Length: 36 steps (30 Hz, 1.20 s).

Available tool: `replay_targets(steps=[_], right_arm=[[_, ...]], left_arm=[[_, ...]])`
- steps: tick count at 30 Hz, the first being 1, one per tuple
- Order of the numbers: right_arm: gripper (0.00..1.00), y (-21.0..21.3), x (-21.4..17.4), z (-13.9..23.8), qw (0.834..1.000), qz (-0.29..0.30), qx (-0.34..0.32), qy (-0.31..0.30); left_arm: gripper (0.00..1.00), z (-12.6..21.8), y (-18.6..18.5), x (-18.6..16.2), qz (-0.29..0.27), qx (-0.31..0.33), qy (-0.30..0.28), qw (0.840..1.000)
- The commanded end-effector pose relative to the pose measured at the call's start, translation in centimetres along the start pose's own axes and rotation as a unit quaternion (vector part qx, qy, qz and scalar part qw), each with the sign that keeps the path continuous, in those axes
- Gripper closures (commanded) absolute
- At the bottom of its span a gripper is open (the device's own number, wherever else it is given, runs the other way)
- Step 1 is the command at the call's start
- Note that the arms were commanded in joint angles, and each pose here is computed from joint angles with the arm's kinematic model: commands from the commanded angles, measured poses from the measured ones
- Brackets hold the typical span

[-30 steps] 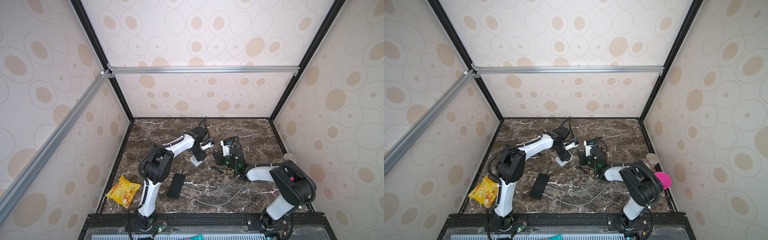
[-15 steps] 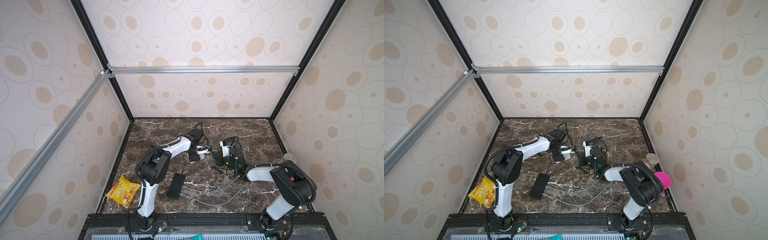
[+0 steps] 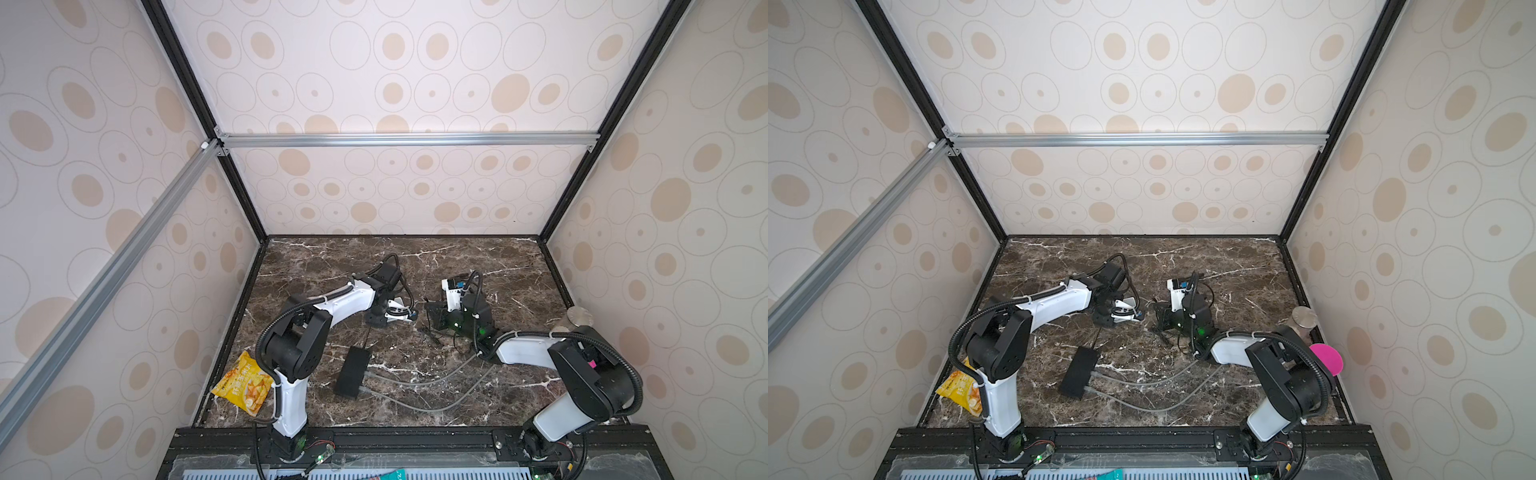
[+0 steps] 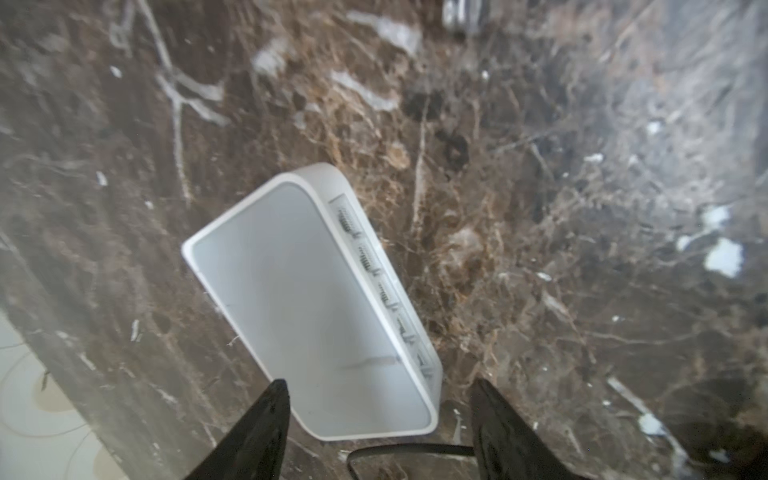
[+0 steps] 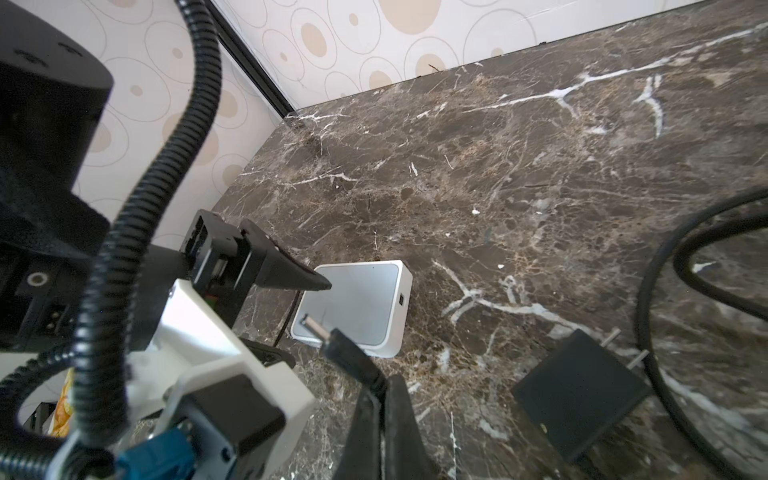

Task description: Insert the plug into the switch port

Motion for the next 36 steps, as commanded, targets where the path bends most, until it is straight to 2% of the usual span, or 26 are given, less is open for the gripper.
replay_targets(steps=[1,4,7,10,12,15,17,18,19,21,22,26,30,33,36], right_arm=[[1.0,0.8,1.2,0.6,1.0,0.0,0.006,-0.021],[1.0,0.7,1.4,0.9,1.0,-0.004,-0.004,-0.023],[1.0,0.7,1.4,1.1,1.0,-0.006,-0.009,-0.022],[1.0,0.6,1.3,0.6,1.0,-0.012,-0.015,-0.008],[1.0,0.2,1.1,-0.1,0.999,-0.023,-0.034,0.014],[1.0,-0.4,0.6,-1.4,0.996,-0.039,-0.057,0.048],[1.0,-0.6,0.4,-2.5,0.994,-0.044,-0.066,0.071],[1.0,-0.6,0.2,-3.2,0.993,-0.047,-0.069,0.083],[1.0,-0.7,-0.2,-3.9,0.991,-0.051,-0.073,0.099],[1.0,-0.7,-0.8,-5.3,0.987,-0.048,-0.086,0.125],[1.0,-0.5,-1.0,-6.0,0.986,-0.042,-0.091,0.136],[1.0,-0.4,-1.9,-8.2,0.982,-0.031,-0.102,0.155],[1.0,-1.7,-2.7,-9.9,0.974,-0.044,-0.135,0.175],[1.0,-2.7,-3.2,-10.7,0.969,-0.046,-0.162,0.182],[1.0,-2.9,-3.4,-10.7,0.967,-0.044,-0.175,0.181]], left_arm=[[0.3,2.3,3.6,0.3,0.028,0.089,-0.025,0.995],[0.27,5.7,5.8,0.8,0.11,0.149,-0.096,0.978],[0.2,10.1,7.1,1.6,0.212,0.201,-0.176,0.94],[0.17,13.2,7.5,1.8,0.335,0.215,-0.241,0.885],[0.17,13.7,7.3,1.4,0.416,0.201,-0.263,0.847],[0.21,12.4,6.4,1.3,0.53,0.125,-0.287,0.788],[0.25,11.5,5.1,1.7,0.565,0.083,-0.313,0.759],[0.21,11.2,4.2,1.7,0.584,0.081,-0.328,0.738],[0.03,10.8,3.3,1.4,0.603,0.082,-0.334,0.72],[0.02,10.5,1.8,0.4,0.643,0.079,-0.337,0.683],[0.02,10.3,1.2,0.1,0.656,0.067,-0.341,0.67],[0.02,10.9,-0.6,-0.8,0.688,0.068,-0.313,0.651],[0.02,12.2,-2.6,-2.9,0.72,0.129,-0.266,0.628],[0.02,12.2,-4.1,-4.1,0.74,0.166,-0.249,0.602],[0.02,11.6,-4.5,-4.0,0.739,0.166,-0.261,0.599]])
Point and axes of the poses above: each gripper's point midway between its finger pads, its own z axis back along the fingers, its own y axis along the line the jaws close on, x = y × z, the point moved 6 cm from there along z, back along the fingers, and after that the axes turned 9 degrees about -z, right-handed, at the moved point
